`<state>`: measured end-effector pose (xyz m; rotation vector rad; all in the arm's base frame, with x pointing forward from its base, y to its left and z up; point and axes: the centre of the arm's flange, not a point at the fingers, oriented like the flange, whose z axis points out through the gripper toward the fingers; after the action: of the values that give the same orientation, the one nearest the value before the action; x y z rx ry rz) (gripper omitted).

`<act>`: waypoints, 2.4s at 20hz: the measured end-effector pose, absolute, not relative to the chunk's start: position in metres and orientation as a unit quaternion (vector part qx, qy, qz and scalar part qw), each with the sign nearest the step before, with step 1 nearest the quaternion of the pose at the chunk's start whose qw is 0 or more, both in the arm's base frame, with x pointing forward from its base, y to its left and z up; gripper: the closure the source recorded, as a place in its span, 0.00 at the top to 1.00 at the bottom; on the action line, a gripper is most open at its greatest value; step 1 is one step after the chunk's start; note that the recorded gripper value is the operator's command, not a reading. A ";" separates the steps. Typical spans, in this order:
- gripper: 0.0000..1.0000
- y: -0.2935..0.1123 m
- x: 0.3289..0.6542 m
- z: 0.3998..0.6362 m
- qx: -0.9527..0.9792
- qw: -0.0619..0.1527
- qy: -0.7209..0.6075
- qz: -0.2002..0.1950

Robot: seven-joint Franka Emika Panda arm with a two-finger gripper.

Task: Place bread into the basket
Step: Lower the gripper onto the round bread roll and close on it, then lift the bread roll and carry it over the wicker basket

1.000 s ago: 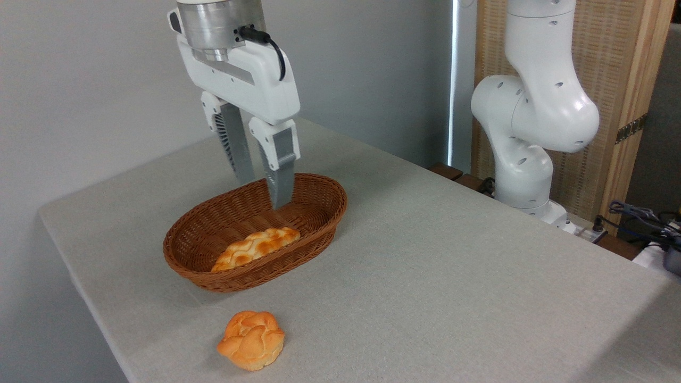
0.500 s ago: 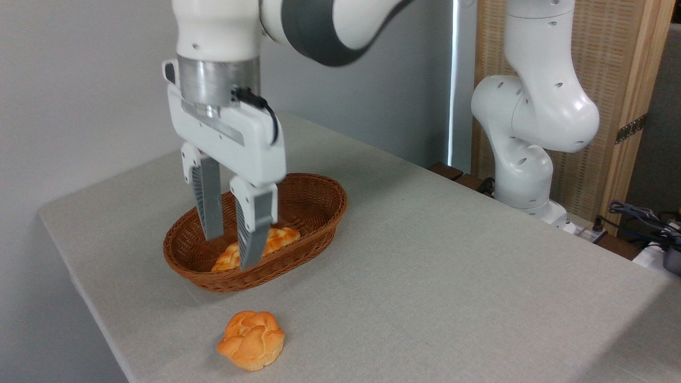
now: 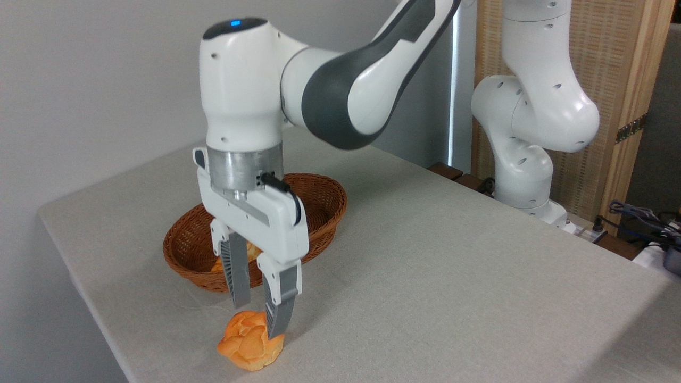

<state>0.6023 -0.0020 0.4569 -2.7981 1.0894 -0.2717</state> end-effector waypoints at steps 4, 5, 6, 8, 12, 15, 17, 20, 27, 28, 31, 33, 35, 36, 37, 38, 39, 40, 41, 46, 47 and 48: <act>1.00 -0.002 0.603 0.440 -0.926 0.062 0.362 -0.085; 1.00 -0.003 0.603 0.435 -0.926 0.061 0.363 -0.081; 1.00 -0.004 0.604 0.430 -0.926 0.060 0.363 -0.080; 1.00 -0.005 0.607 0.424 -0.925 0.062 0.365 -0.086; 0.83 -0.007 0.607 0.415 -0.924 0.063 0.366 -0.092; 0.48 -0.008 0.608 0.411 -0.928 0.051 0.358 -0.094; 0.47 -0.008 0.608 0.410 -0.929 0.046 0.354 -0.095; 0.47 -0.009 0.608 0.408 -0.930 0.043 0.353 -0.094; 0.38 -0.011 0.608 0.408 -0.930 0.042 0.354 -0.095; 0.38 -0.011 0.608 0.408 -0.930 0.042 0.354 -0.095; 0.38 -0.011 0.609 0.409 -0.930 0.042 0.353 -0.096; 0.38 -0.009 0.610 0.414 -0.932 0.038 0.346 -0.102; 0.38 -0.005 0.610 0.426 -0.936 0.027 0.336 -0.099; 0.38 -0.004 0.611 0.436 -0.938 0.018 0.333 -0.091; 0.38 -0.004 0.612 0.450 -0.940 0.008 0.330 -0.081; 0.38 -0.006 0.613 0.467 -0.942 -0.004 0.328 -0.072; 0.38 -0.008 0.613 0.487 -0.943 -0.017 0.326 -0.066; 0.38 -0.010 0.612 0.505 -0.943 -0.032 0.324 -0.064; 0.39 -0.012 0.611 0.519 -0.943 -0.047 0.322 -0.063; 0.44 -0.056 0.601 0.533 -0.931 -0.108 0.346 -0.036; 0.45 -0.075 0.598 0.530 -0.927 -0.113 0.357 -0.028; 0.45 -0.098 0.595 0.526 -0.922 -0.117 0.368 -0.022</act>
<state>0.5953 -0.0976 0.5256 -3.1342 1.2524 -0.0745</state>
